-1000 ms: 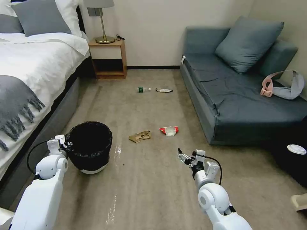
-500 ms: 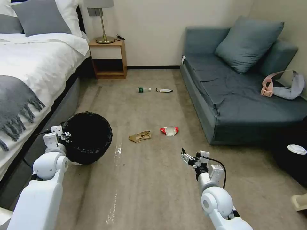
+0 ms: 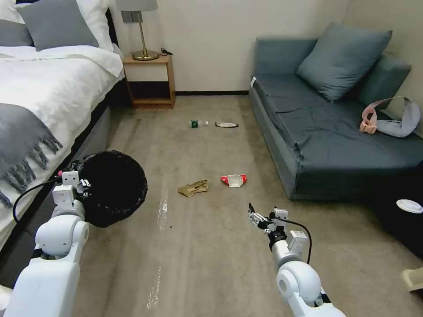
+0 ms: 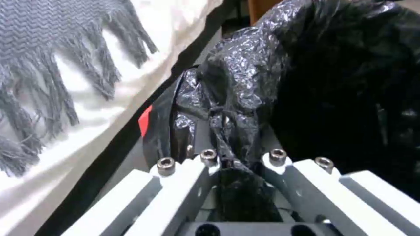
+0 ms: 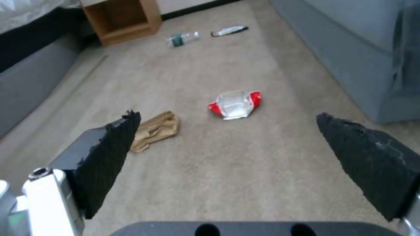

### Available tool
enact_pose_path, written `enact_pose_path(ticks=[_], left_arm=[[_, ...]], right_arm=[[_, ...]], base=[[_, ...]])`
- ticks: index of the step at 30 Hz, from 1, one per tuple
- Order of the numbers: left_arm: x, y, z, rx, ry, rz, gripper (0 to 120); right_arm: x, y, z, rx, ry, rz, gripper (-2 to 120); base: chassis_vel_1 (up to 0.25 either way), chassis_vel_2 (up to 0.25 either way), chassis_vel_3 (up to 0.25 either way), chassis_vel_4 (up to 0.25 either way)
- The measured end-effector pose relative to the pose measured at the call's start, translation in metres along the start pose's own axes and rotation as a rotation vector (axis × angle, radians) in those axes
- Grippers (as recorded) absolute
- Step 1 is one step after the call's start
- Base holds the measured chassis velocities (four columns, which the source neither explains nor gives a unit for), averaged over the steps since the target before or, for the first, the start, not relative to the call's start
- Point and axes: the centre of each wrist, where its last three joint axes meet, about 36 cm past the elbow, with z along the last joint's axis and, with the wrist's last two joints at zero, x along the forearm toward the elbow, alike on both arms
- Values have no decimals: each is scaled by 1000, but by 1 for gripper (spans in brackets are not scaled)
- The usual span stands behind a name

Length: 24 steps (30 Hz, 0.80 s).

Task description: Pick up the trash bin, then pick up the garbage on the floor and place it into the trash bin.

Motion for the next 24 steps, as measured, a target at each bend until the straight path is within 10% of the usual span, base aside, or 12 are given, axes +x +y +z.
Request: enact_pose_path(ticks=[24], left_arm=[[4, 8, 15, 8, 4, 19, 4]], right_arm=[[0, -1, 11, -9, 19, -17, 100]], base=[[-53, 51, 58, -53]])
